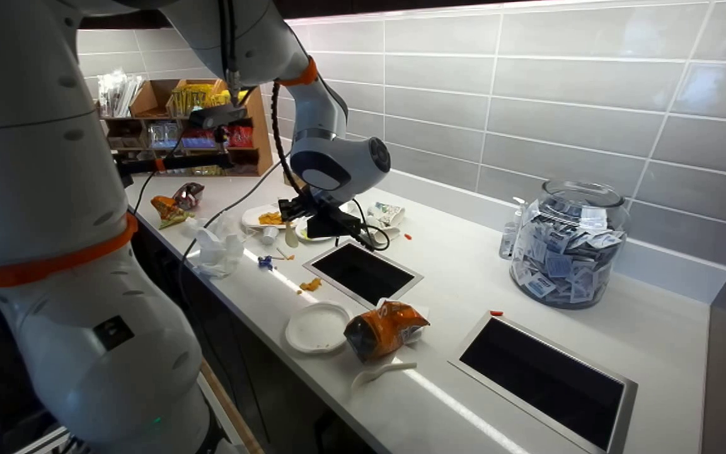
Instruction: Use the plastic spoon to push the piece of crisps from the countertop into the garbage disposal shoot
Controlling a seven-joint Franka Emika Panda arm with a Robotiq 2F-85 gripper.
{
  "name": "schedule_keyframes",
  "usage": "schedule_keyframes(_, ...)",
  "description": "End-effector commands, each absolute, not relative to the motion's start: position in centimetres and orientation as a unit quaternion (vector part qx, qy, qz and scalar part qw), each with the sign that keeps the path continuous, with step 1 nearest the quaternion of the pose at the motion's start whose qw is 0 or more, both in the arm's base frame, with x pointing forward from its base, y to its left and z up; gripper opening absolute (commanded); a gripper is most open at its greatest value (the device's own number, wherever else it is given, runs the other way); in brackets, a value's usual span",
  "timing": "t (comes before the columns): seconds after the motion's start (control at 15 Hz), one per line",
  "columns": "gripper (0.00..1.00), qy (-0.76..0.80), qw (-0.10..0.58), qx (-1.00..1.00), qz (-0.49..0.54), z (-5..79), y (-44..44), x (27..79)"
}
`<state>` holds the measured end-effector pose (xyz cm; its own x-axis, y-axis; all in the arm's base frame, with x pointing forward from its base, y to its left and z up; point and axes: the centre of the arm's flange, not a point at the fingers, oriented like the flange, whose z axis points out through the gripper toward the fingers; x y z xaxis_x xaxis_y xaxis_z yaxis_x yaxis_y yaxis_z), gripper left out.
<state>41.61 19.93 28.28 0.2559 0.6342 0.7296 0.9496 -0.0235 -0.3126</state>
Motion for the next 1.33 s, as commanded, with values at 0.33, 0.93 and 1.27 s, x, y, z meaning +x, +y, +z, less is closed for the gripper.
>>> schedule_keyframes(0.33,0.03,-0.598,0.401,-0.671,-0.176,27.2,20.4,40.1)
schedule_keyframes(0.93,0.03,-0.661,0.382,-0.629,-0.145,25.3,19.9,37.8)
schedule_keyframes(1.27,0.03,-0.69,0.379,-0.598,-0.152,24.3,20.0,37.3)
